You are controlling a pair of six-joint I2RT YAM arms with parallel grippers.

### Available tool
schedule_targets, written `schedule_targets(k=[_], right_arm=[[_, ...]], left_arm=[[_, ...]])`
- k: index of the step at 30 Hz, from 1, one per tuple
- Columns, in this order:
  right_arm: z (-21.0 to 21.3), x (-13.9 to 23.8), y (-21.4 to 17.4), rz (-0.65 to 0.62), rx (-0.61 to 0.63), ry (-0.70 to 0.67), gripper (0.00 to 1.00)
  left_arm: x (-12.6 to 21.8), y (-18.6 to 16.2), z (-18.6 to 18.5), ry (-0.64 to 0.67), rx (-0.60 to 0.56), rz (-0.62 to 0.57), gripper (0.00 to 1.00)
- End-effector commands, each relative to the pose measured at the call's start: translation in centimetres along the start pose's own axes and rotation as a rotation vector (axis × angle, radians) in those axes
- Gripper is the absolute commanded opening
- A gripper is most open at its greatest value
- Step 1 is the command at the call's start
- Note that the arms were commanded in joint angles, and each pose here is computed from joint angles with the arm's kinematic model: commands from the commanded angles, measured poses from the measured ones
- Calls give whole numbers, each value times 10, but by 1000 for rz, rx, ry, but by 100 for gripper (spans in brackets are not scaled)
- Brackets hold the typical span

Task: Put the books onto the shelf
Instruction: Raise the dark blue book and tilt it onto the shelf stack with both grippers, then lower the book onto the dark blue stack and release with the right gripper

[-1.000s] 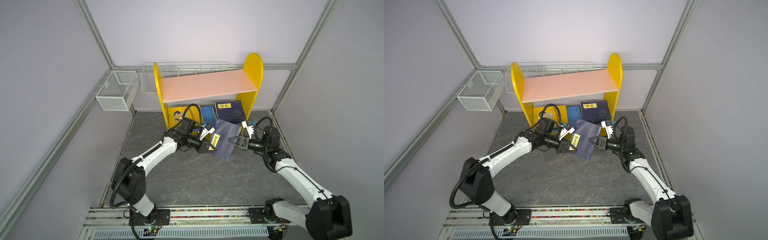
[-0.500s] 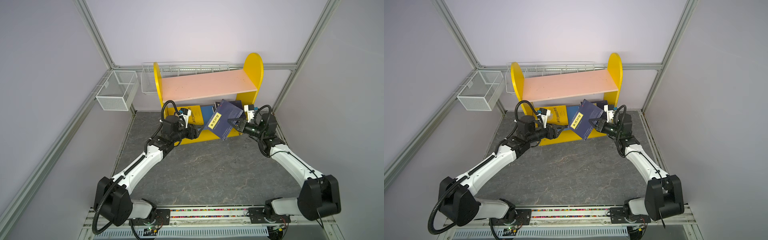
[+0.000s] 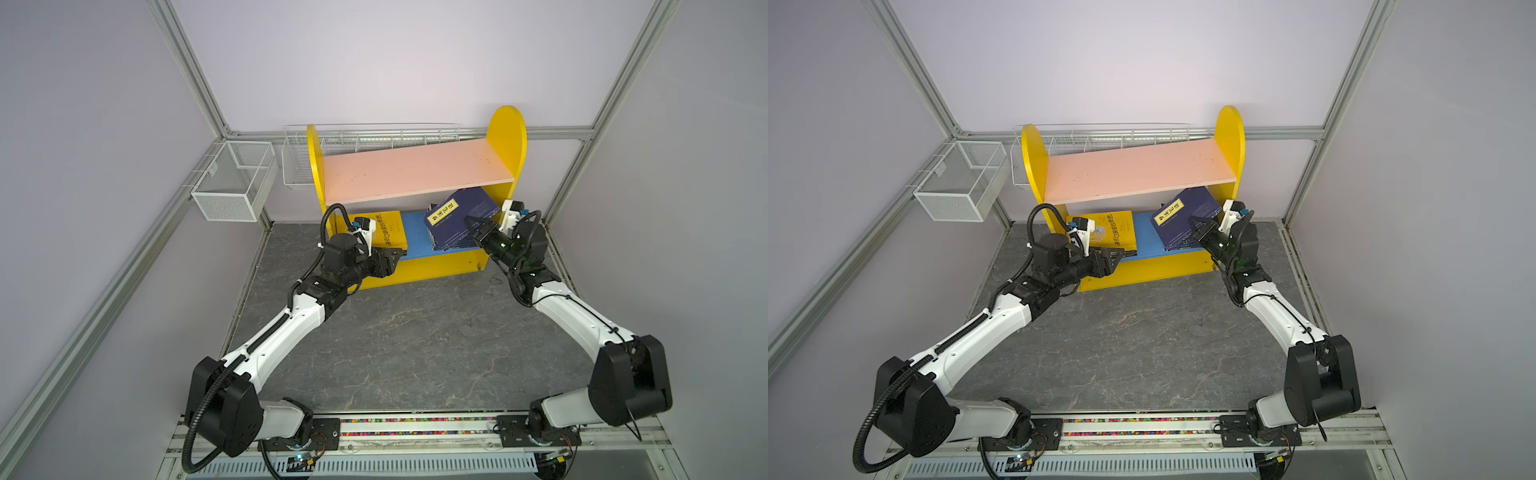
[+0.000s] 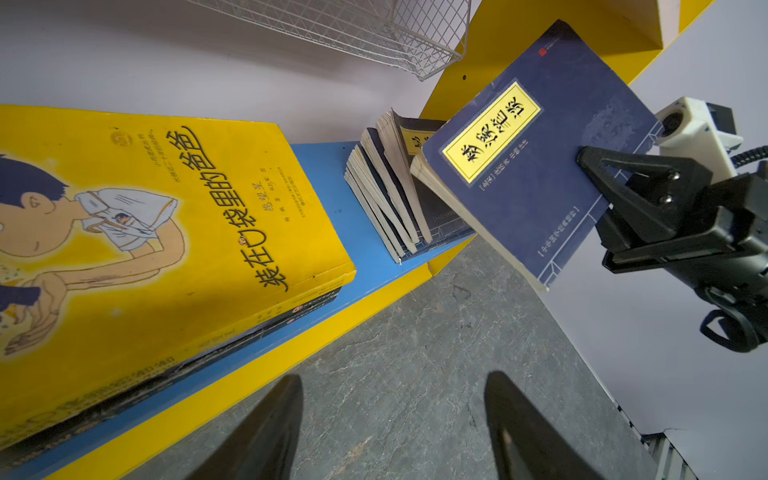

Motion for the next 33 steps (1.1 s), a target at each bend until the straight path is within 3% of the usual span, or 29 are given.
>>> schedule_targets(k=[1, 20, 33], right_arm=[[20, -6, 30, -139, -30, 35, 12], [-17, -53, 28, -233, -209, -20, 16], [-51, -56, 17, -266, -272, -172, 21]], left_arm=[[-3, -5, 2, 8, 6, 15, 70], [2, -20, 9, 14, 26, 42, 70], [0, -27, 10, 2, 45, 68, 70]])
Point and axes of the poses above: each gripper's point midway between its finger pads, its own x axis back along the fingers, its own z axis along the line the jaws close on, y = z × x, the point moved 3 cm from there along x, back along the fingers, and after that the axes turned 10 degrees about x, right-handed, at the moved point
